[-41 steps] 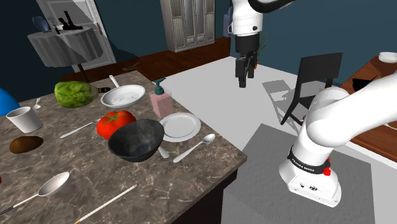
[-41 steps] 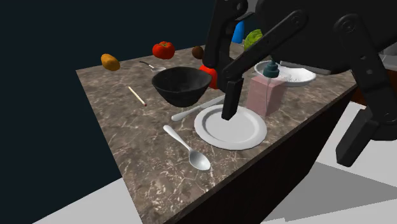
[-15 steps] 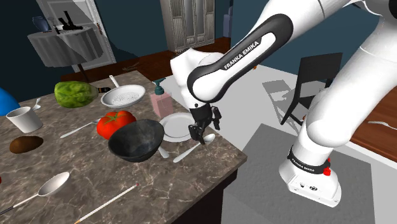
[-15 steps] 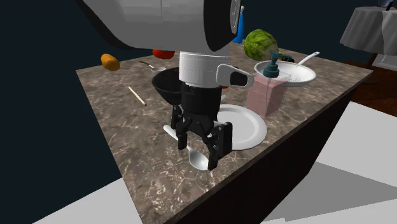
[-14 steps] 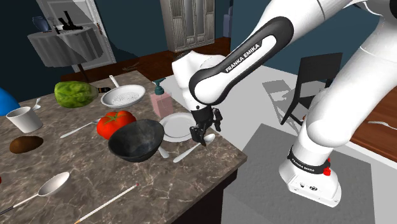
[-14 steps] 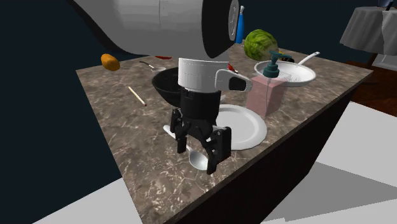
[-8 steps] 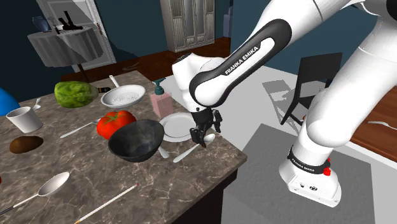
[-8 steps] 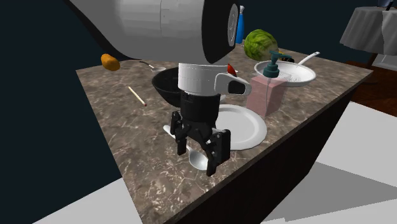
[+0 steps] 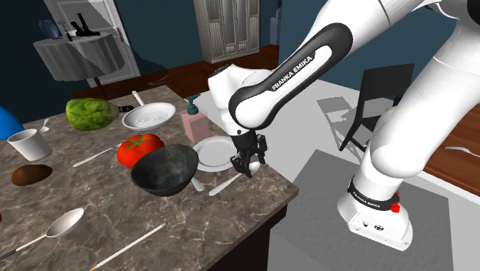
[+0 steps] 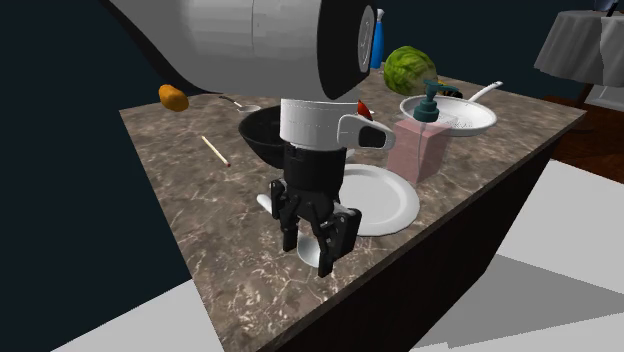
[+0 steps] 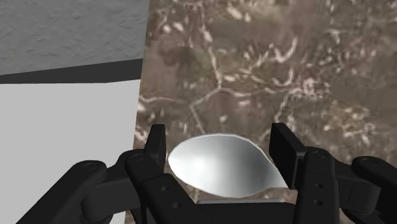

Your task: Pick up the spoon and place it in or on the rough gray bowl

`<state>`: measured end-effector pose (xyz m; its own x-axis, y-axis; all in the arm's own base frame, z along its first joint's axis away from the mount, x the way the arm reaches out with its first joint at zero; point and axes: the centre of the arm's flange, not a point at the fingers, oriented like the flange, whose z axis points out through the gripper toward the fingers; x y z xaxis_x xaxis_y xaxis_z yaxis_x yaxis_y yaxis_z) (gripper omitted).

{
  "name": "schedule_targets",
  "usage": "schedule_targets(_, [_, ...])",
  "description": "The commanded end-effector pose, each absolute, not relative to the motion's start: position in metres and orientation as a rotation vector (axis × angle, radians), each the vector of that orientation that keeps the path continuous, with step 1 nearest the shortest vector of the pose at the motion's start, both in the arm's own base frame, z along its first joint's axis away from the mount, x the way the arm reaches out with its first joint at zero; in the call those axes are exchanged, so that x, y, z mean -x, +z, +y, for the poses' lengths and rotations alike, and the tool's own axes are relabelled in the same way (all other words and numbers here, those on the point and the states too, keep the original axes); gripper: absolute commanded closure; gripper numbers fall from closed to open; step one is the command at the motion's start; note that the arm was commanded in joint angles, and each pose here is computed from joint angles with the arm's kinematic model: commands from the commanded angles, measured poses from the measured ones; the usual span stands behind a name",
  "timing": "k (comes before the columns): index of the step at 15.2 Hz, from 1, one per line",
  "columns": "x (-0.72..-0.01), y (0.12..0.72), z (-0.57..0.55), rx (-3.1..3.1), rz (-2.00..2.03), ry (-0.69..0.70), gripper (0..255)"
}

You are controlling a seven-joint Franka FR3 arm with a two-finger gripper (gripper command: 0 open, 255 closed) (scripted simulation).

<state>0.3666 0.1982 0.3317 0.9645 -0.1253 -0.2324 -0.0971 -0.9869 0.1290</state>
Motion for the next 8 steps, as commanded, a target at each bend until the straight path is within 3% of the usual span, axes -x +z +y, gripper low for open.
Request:
schedule_targets(1, [-0.366, 0.331, 0.198, -2.997, -0.170, -0.367, 255])
schedule_targets(8, [-0.366, 0.353, 0.198, -2.997, -0.170, -0.367, 255])
